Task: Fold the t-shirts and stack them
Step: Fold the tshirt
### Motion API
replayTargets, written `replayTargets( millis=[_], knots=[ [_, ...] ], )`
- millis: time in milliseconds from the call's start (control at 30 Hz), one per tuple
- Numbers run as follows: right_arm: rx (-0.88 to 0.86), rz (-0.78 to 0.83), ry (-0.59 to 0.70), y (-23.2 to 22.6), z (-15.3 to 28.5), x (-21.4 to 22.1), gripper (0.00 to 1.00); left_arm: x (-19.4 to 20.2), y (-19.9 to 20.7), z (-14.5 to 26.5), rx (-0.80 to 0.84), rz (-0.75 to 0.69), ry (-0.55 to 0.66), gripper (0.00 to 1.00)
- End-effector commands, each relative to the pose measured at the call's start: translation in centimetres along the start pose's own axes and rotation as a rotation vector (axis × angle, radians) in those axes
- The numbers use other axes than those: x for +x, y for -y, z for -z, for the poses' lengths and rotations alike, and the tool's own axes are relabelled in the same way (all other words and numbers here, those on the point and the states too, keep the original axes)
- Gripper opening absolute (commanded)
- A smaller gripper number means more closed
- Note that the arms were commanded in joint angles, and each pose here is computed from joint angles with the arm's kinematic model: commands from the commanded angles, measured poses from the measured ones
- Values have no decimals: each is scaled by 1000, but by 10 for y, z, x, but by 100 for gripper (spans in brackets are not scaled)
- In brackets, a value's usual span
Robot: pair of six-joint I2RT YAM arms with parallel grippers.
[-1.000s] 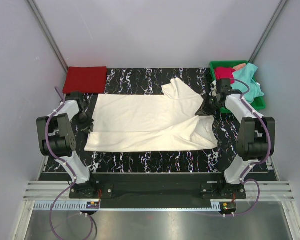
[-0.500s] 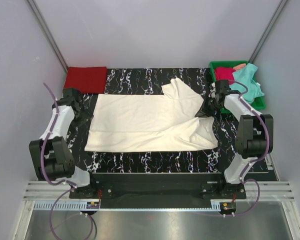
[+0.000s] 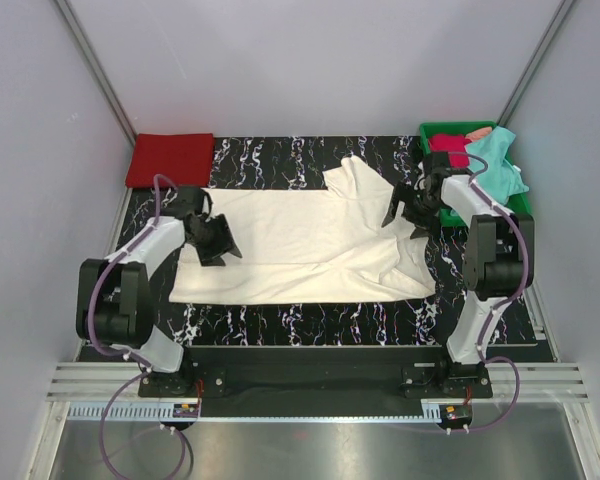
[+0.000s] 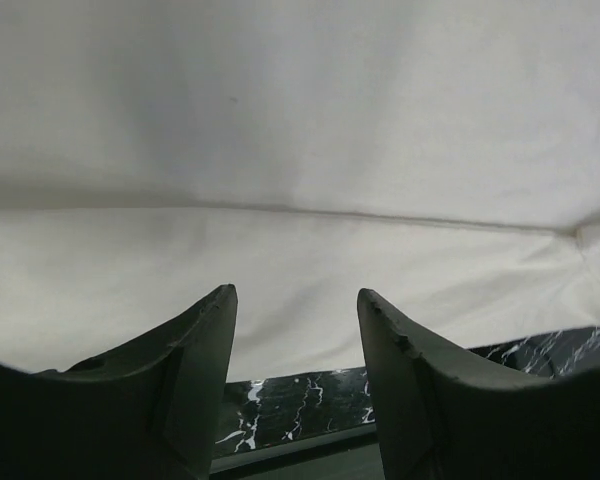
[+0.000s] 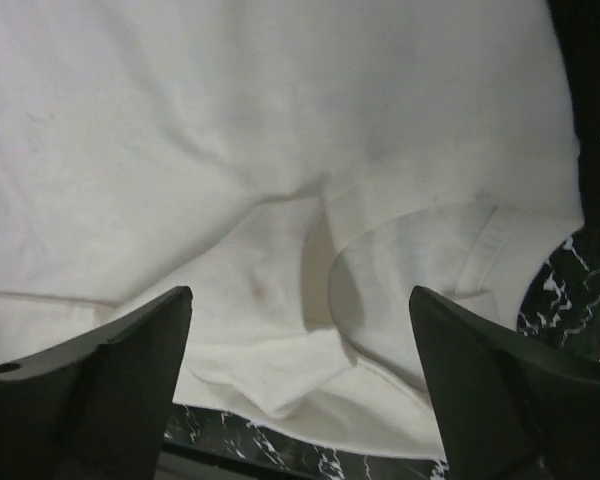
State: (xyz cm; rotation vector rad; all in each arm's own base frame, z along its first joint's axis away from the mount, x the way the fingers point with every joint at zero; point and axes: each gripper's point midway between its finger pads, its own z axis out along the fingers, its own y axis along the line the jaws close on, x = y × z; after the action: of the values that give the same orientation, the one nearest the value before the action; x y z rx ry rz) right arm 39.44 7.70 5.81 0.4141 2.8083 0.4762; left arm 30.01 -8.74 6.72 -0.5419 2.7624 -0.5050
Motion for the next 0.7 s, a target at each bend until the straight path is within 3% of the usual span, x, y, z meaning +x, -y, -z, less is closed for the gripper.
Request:
replayTargets(
  millis=[0, 133, 267, 400, 433, 500, 567, 667],
  knots=[
    [17, 162, 83, -28, 46, 4, 100, 10, 49, -1, 185, -133, -41, 56],
    [-172, 65, 95, -58, 42, 21, 100, 23, 70, -8, 200, -225, -89, 56],
    [-100, 87, 23, -50, 20, 27, 98, 30, 80, -14, 216, -264, -114, 56],
    [-13, 202, 41, -37, 14, 10, 84, 41, 88, -20, 223, -300, -148, 54],
    [-13, 212, 30, -37, 13, 9, 68, 46, 91, -21, 224, -317, -154, 52],
    [-15, 212, -21, -42, 10, 16, 59, 48, 98, -21, 229, -341, -156, 51],
    [21, 190, -38, -51, 3, 16, 59, 53, 104, -23, 233, -367, -163, 50],
    [153, 86, -25, -55, 7, 15, 70, 54, 108, -23, 226, -391, -158, 50]
  ],
)
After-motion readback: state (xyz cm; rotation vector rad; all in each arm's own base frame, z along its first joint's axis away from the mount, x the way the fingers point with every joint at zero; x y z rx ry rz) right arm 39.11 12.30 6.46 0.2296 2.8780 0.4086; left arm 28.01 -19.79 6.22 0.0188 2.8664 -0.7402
